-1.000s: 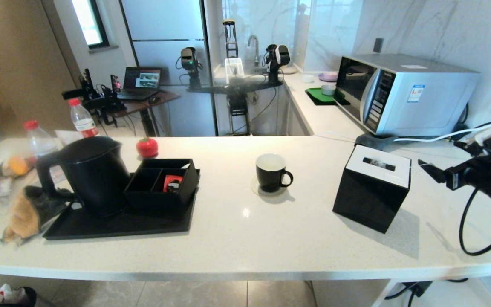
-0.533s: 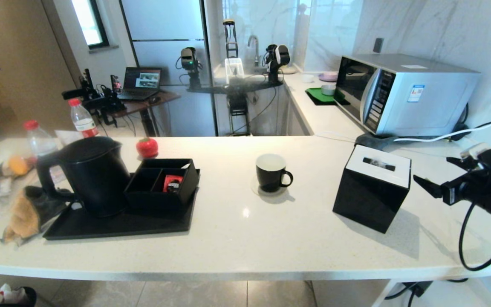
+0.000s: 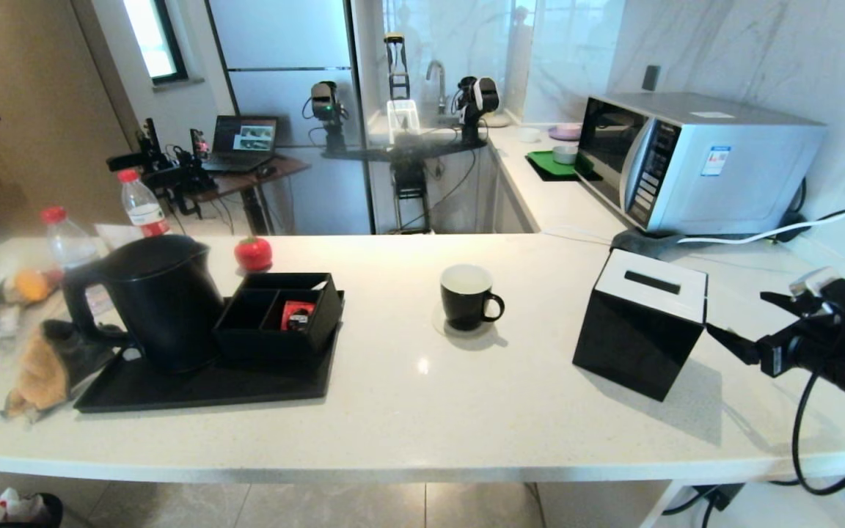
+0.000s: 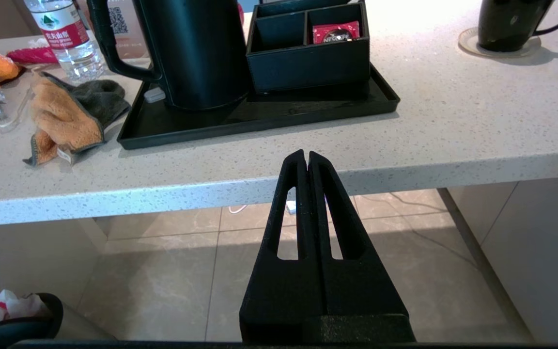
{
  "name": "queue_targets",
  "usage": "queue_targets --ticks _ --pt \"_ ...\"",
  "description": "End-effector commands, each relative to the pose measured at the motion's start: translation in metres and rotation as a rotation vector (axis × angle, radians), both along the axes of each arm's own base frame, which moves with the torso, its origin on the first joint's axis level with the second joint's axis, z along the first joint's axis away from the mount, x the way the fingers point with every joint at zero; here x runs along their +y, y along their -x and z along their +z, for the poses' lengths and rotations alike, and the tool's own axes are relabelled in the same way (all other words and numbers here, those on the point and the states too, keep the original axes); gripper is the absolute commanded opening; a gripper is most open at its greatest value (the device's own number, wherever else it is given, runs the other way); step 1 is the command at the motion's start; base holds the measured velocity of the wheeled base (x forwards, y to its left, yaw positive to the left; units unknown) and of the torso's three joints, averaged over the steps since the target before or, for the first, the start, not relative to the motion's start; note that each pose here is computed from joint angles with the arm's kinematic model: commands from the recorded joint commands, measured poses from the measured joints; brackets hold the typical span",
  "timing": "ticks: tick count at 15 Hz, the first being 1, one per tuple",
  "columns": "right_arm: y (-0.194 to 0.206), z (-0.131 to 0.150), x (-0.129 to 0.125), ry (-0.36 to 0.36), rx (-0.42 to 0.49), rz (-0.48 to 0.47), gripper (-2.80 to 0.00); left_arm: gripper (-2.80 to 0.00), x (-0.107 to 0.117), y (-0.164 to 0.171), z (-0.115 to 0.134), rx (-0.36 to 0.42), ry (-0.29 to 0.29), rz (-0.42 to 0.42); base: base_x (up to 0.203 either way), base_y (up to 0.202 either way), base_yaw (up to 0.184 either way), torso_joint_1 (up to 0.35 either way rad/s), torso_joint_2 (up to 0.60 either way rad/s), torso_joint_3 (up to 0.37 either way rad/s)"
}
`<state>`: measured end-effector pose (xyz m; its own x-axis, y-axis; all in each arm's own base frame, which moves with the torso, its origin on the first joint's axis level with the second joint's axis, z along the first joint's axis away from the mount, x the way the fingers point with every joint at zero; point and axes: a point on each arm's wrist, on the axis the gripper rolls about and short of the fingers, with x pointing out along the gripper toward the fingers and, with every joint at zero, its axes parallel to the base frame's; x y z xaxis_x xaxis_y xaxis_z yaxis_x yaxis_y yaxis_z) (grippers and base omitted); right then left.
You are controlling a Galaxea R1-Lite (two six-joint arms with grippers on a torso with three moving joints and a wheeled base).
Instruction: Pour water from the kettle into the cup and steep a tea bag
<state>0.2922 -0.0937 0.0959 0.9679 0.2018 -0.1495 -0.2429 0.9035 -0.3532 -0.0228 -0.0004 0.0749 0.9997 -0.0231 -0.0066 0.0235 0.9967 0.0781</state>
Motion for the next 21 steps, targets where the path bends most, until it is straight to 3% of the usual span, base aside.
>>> queue_targets --ticks 1,6,11,21 --pt "0.006 -0.001 0.002 0.0 0.005 0.004 0.0 -2.8 0.0 0.0 0.0 0.0 0.0 0.0 0.0 0.0 0.0 0.0 0.0 0.0" --pt "0.014 0.002 0.007 -0.015 -0.001 0.091 0.0 -2.8 0.0 0.0 0.0 0.0 0.0 0.0 0.0 0.0 0.0 0.0 0.0 0.0" --pt "0.016 0.009 0.007 -0.012 -0.024 0.106 0.0 -2.8 0.0 0.0 0.0 0.0 0.0 0.0 0.0 0.0 0.0 0.0 0.0 0.0" --pt "0.021 0.017 -0.018 0.001 -0.055 0.016 0.0 -2.8 0.0 0.0 0.0 0.0 0.0 -0.001 0.0 0.0 0.0 0.0 0.0 0.0"
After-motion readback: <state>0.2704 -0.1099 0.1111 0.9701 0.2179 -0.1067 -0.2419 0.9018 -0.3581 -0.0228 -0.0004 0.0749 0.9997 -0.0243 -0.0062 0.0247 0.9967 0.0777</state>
